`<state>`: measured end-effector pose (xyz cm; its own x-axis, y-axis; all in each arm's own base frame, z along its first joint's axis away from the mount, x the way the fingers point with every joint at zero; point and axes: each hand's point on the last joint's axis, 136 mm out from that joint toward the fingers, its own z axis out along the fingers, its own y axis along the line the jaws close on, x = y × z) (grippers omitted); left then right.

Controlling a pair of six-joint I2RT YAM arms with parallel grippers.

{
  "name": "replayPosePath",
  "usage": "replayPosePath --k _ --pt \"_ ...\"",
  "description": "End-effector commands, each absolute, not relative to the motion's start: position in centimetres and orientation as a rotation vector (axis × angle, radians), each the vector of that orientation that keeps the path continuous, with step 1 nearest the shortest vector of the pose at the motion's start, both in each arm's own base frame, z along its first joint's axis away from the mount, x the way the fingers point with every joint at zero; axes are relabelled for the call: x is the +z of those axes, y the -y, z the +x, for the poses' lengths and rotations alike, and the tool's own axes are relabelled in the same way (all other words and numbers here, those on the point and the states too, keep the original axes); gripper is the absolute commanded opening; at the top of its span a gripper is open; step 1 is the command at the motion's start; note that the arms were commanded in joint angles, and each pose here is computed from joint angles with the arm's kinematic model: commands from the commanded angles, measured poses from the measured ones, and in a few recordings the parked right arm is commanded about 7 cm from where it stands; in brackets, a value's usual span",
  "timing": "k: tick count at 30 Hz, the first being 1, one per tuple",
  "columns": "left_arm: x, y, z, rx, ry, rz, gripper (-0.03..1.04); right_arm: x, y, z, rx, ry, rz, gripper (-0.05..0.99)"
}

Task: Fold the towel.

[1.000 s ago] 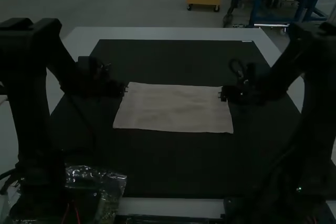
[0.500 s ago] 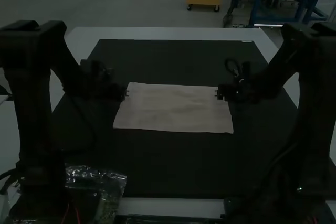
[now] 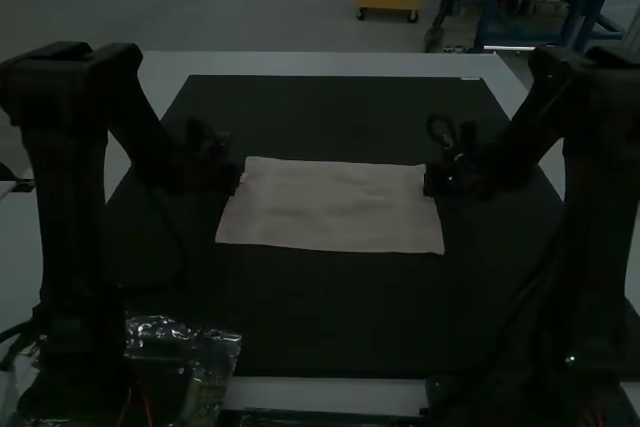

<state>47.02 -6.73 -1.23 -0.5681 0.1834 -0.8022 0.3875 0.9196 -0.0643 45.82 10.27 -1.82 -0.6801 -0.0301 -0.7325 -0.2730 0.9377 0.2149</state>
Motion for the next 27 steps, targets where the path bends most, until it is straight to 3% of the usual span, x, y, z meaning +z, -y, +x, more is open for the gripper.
replayPosePath --k 1,7,13,27 --pt "-1.7 5.9 47.5 -0.265 -2.187 0.397 0.03 -2.1 -10.5 45.5 0.473 -2.305 -0.214 -0.02" --pt "-0.1 4.2 48.3 -0.248 -2.150 0.357 0.03 -0.7 -7.4 47.2 0.443 -2.268 -0.130 -0.02" --pt "1.8 4.0 48.7 -0.252 -2.118 0.341 0.02 1.7 -7.3 48.0 0.447 -2.230 -0.135 -0.02" --pt "3.9 4.6 46.8 -0.293 -2.159 0.349 0.03 4.2 -9.6 45.3 0.554 -2.251 -0.198 -0.02"
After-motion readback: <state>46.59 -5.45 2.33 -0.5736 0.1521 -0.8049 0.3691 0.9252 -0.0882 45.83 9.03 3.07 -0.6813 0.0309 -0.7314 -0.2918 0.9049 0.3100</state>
